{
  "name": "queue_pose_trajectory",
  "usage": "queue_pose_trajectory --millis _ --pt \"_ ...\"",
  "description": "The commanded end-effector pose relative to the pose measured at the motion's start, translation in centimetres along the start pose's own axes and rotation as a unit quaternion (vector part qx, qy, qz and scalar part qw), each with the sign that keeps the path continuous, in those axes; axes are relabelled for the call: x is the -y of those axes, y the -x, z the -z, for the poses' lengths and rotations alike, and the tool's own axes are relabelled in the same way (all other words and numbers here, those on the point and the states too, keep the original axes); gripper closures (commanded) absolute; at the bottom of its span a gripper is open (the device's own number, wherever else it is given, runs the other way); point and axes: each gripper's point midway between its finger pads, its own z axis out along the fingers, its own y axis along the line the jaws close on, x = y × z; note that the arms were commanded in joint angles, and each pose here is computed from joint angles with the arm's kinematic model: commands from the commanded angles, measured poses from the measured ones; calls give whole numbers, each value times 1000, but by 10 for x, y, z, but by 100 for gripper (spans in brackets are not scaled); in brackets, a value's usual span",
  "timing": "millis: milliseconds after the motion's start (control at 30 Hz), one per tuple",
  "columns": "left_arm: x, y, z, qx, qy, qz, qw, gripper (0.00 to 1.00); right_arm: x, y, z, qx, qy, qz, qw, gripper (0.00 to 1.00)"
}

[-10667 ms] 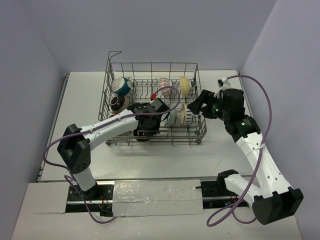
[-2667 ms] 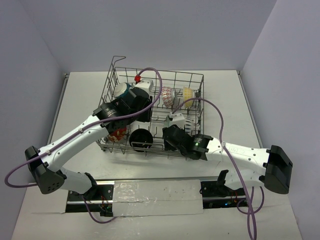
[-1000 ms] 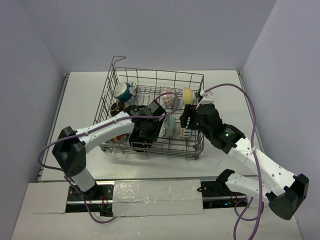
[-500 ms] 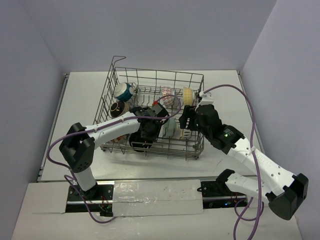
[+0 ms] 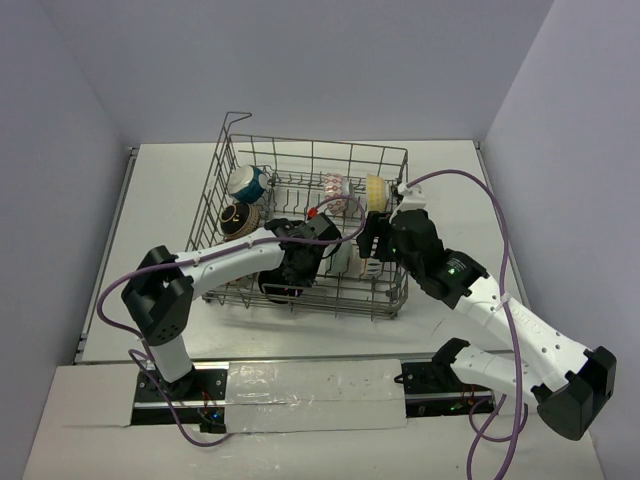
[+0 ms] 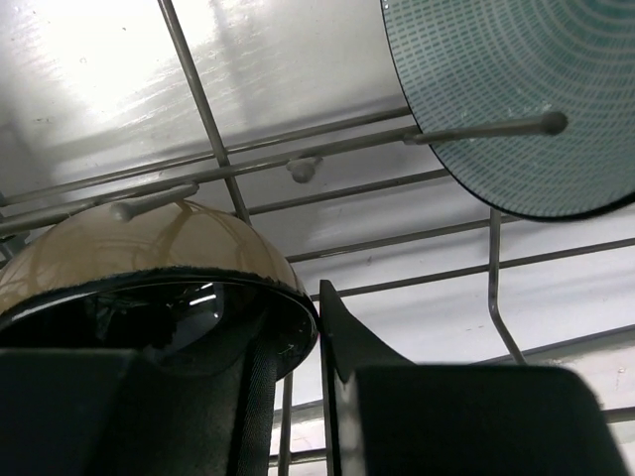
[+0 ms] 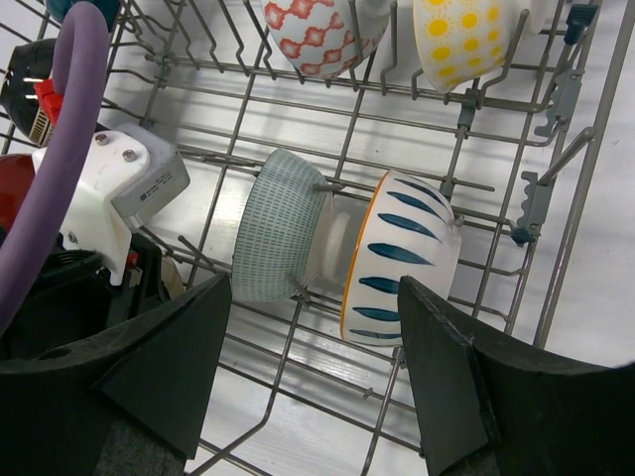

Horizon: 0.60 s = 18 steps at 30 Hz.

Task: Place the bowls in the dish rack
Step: Pick up the bowl from the dish rack.

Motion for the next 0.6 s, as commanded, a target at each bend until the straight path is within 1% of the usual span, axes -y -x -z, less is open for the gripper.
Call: queue_pose_trajectory --millis 0,133,167,233,267,367,567 --pt "-1 16 4 30 18 -7 999 100 -2 13 3 24 6 -9 1000 24" --pt "2 22 16 40 28 -16 999 100 -1 12 3 24 5 -9 1000 24" --pt "1 20 19 34 34 -19 999 100 -1 11 2 23 5 -9 1000 24" --pt "7 26 30 47 37 -27 998 100 -1 11 2 21 5 -8 1000 24" --pt "5 25 35 45 44 -30 998 100 -2 11 2 21 6 -9 1000 24" --pt "4 35 49 61 52 -28 996 100 -2 10 1 20 6 -7 1000 24" --pt "1 42 64 73 57 -33 995 100 -2 9 0 18 5 -7 1000 24"
